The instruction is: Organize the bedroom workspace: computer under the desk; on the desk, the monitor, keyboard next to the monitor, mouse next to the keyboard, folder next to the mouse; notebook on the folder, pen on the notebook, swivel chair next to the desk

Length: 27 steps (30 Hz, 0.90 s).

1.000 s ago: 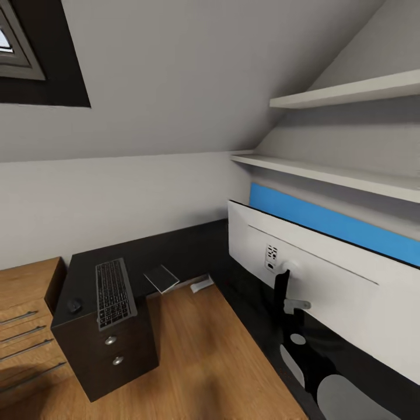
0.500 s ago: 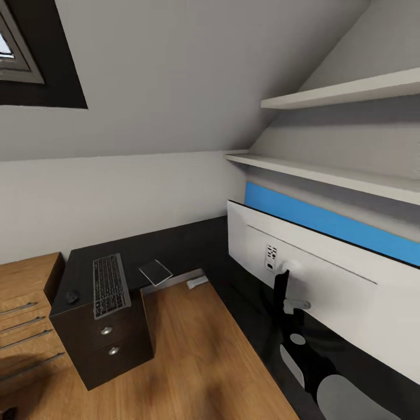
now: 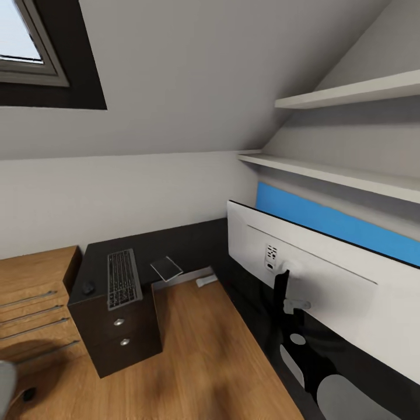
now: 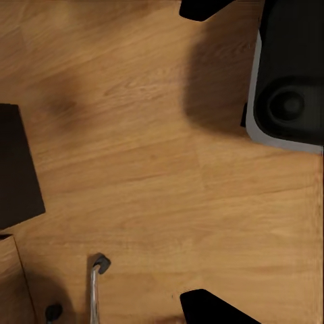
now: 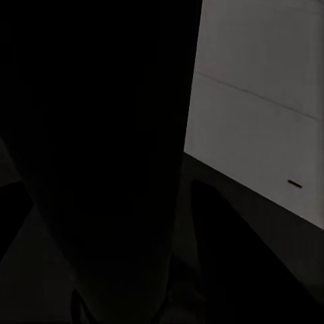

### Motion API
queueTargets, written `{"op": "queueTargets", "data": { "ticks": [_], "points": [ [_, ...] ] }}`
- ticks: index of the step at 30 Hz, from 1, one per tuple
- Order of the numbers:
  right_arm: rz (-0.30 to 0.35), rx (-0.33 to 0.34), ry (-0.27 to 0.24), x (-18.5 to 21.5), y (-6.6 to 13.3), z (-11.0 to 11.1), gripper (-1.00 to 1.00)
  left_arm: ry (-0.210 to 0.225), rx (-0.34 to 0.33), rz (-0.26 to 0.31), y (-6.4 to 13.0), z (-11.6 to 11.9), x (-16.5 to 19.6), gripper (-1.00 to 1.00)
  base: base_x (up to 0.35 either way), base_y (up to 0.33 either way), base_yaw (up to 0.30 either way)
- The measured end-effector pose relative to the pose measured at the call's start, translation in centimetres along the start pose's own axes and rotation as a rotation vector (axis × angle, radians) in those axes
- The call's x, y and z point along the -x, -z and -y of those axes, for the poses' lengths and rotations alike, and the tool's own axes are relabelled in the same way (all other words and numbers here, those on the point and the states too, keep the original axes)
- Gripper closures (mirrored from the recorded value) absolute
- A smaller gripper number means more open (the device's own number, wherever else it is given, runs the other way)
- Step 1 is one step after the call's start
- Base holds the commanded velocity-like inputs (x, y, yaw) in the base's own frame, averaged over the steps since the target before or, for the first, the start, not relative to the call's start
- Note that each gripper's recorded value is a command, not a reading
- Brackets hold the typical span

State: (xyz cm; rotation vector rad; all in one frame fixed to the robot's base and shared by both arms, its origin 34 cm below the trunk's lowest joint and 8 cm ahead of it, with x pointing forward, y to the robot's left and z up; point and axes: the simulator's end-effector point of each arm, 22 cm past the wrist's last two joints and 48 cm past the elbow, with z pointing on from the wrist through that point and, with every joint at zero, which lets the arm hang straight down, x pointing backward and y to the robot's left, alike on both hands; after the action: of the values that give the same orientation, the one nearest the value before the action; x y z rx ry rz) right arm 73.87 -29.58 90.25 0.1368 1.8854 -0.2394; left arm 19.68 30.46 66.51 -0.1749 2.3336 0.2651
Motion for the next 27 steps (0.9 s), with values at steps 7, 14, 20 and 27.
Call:
{"op": "queueTargets", "data": {
  "ticks": [7, 14, 20, 27],
  "points": [
    [0.000, 0.000, 0.000, -0.03, -0.01, -0.01, 1.00, -0.004, -0.002, -0.017, 0.00, 0.05, -0.36, -1.00, -0.233, -0.227, 0.176],
    [0.000, 0.000, 0.000, -0.02, -0.02, -0.01, 1.00, -0.005, -0.001, -0.018, -0.02, -0.04, -0.38, -1.00, -0.285, -0.173, 0.174],
    [-0.001, 0.000, 0.000, -0.03, -0.02, -0.01, 1.00, -0.005, 0.000, -0.018, -0.03, -0.09, -0.38, -1.00, -0.299, -0.161, 0.171],
    [0.000, 0.000, 0.000, -0.03, -0.01, -0.01, 1.00, -0.004, 0.003, -0.018, -0.03, -0.17, -0.39, -1.00, -0.299, -0.186, 0.169]
  ]
}}
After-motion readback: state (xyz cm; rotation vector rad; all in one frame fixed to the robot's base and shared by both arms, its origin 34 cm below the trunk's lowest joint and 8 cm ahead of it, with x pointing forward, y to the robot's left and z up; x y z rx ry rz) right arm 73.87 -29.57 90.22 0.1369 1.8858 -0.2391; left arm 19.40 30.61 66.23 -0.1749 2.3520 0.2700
